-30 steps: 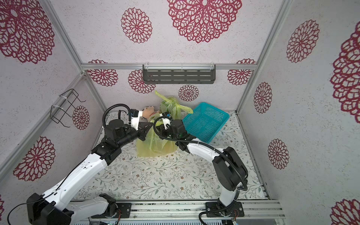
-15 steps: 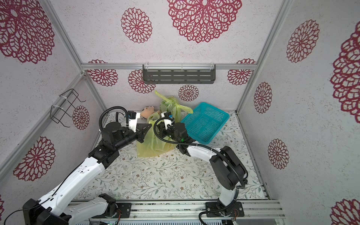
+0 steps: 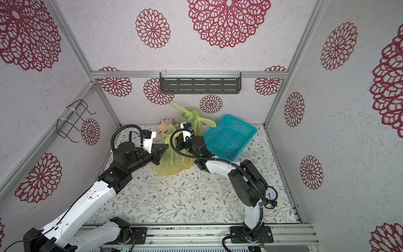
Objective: Place the pineapple into a plastic bag & tie a knot
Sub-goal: Cross the plastic bag at the center of the board, then tie the plastic bag at the center of the board.
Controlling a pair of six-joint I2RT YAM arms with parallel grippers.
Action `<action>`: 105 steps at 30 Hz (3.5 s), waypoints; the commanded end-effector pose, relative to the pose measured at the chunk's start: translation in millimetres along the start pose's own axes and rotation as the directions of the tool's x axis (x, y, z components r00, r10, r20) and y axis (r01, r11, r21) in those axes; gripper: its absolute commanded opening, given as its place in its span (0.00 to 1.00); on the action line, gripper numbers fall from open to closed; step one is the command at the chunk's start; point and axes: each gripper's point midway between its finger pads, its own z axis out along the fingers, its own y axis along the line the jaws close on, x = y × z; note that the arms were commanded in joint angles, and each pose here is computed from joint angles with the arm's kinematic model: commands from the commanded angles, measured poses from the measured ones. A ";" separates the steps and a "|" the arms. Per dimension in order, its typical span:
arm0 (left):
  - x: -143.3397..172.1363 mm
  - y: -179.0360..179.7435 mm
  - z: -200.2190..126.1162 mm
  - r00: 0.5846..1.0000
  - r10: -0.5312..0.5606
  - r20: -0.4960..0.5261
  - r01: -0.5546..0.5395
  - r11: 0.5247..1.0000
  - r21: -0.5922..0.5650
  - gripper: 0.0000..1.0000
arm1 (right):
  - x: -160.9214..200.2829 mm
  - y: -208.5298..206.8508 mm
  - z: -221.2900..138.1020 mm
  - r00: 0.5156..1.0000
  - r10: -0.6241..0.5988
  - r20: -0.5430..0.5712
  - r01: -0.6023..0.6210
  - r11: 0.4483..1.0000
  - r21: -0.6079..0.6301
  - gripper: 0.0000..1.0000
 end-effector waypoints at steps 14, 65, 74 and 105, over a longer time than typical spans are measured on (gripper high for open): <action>-19.0 4.5 -36.5 0.999 0.034 0.017 -0.033 0.998 -0.056 0.23 | -32.4 23.5 -7.5 0.991 0.092 0.097 -0.073 0.981 -0.180 0.00; 38.3 33.7 44.6 0.929 -0.317 -0.191 0.341 0.934 0.107 0.38 | -62.3 64.4 1.2 0.898 0.426 -0.114 -0.413 0.723 -0.553 0.00; 4.4 41.4 2.9 0.965 -0.223 -0.135 0.228 0.973 0.021 0.45 | -63.2 63.5 2.5 0.896 0.432 -0.102 -0.411 0.719 -0.561 0.00; -44.8 84.1 60.9 0.784 -0.618 -0.059 0.621 0.778 0.096 0.41 | -58.6 72.4 4.7 0.893 0.422 -0.154 -0.421 0.665 -0.617 0.00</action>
